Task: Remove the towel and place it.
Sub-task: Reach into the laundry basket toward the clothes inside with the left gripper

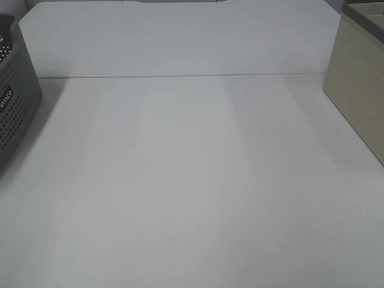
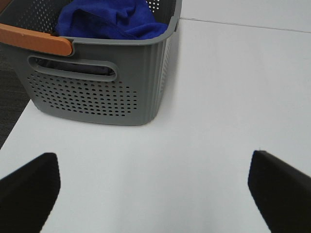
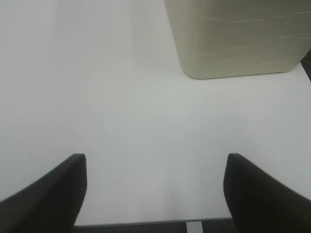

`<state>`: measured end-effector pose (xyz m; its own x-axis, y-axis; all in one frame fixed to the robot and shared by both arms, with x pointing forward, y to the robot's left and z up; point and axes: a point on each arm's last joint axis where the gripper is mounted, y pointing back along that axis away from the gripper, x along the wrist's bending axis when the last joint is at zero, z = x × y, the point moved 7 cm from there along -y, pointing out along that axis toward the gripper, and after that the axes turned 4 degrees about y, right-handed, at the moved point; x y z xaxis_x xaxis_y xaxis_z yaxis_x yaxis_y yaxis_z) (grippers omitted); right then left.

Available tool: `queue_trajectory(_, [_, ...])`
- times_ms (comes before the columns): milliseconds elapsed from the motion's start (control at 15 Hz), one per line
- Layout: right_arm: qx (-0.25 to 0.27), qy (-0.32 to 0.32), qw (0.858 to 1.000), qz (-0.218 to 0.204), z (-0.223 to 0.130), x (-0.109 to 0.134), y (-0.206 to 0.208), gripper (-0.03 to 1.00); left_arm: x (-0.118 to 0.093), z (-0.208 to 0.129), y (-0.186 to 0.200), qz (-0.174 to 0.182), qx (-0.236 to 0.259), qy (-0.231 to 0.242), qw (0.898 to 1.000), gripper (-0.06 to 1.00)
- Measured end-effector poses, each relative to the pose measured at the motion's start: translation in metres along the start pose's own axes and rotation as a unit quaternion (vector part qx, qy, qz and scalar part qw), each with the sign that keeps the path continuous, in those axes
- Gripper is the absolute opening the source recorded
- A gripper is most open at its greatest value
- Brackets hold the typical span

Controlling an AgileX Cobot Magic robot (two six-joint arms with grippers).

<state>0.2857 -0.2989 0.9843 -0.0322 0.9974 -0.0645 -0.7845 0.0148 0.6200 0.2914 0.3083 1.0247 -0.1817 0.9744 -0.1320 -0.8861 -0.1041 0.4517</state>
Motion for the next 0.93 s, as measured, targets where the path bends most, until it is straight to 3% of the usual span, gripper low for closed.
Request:
queue_trajectory(667, [0.000, 0.000, 1.000, 0.000, 0.0000, 0.0000, 0.0000, 0.73, 0.0000, 0.0000, 0.0000, 0.000, 0.000, -0.007, 1.000, 0.99])
queue_trajectory(933, [0.000, 0.000, 1.000, 0.000, 0.0000, 0.0000, 0.0000, 0.73, 0.0000, 0.0000, 0.0000, 0.000, 0.000, -0.043, 0.999, 0.99])
